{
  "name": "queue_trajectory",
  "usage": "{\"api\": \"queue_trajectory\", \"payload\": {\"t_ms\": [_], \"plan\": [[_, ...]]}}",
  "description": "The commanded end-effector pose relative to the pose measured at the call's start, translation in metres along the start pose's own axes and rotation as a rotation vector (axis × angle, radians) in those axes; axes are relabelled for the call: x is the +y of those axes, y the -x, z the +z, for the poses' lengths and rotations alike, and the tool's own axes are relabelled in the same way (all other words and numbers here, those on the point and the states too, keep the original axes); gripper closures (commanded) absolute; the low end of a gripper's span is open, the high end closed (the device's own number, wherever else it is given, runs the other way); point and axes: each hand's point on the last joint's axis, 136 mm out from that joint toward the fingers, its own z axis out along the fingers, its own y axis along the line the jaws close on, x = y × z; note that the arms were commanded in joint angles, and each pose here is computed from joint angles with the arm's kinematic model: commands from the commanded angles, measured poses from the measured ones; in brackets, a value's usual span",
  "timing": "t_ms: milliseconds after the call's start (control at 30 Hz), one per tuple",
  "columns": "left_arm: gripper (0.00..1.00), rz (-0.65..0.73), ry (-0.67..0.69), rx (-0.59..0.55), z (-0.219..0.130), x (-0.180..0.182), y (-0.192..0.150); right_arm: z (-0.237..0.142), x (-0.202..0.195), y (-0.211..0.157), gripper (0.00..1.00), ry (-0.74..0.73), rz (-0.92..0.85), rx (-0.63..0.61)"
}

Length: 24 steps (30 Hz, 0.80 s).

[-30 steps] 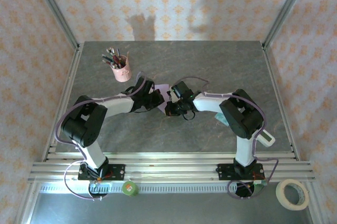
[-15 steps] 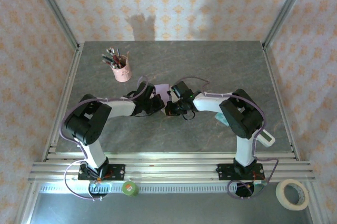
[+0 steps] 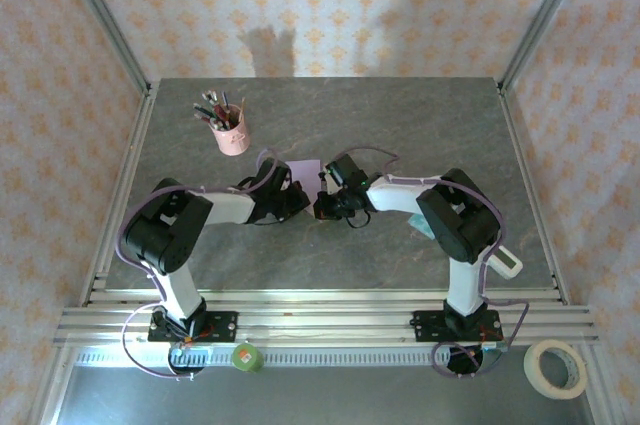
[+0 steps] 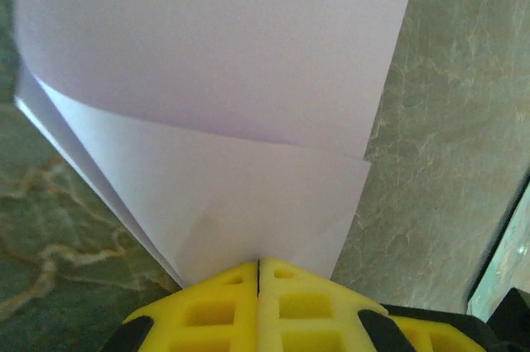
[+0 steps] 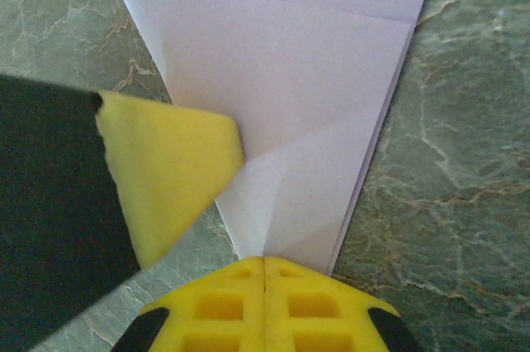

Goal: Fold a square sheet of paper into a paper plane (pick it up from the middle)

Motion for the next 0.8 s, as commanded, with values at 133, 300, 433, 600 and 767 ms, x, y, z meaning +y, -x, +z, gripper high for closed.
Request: {"api": "queue_trajectory", "payload": {"t_ms": [133, 300, 433, 600, 767], "plan": [[0.96, -0.07, 0.118, -0.149, -0.011, 0.049, 0.053, 0.017, -0.107, -0.089, 0.99, -0.382, 0.135, 0.237], [0.96, -0.088, 0.146, -0.184, -0.017, 0.067, 0.074, 0.018, -0.112, -0.094, 0.99, -0.399, 0.148, 0.251], [0.96, -0.091, 0.136, -0.195, -0.019, 0.069, 0.086, 0.018, -0.111, -0.093, 0.99, -0.398, 0.148, 0.248], [0.96, -0.054, 0.104, -0.195, -0.023, 0.054, 0.094, 0.019, -0.092, -0.077, 0.96, -0.323, 0.125, 0.216], [0.95, -0.039, 0.037, -0.225, -0.04, 0.031, 0.1, 0.006, -0.028, -0.01, 0.92, -0.122, 0.039, 0.049]]}}
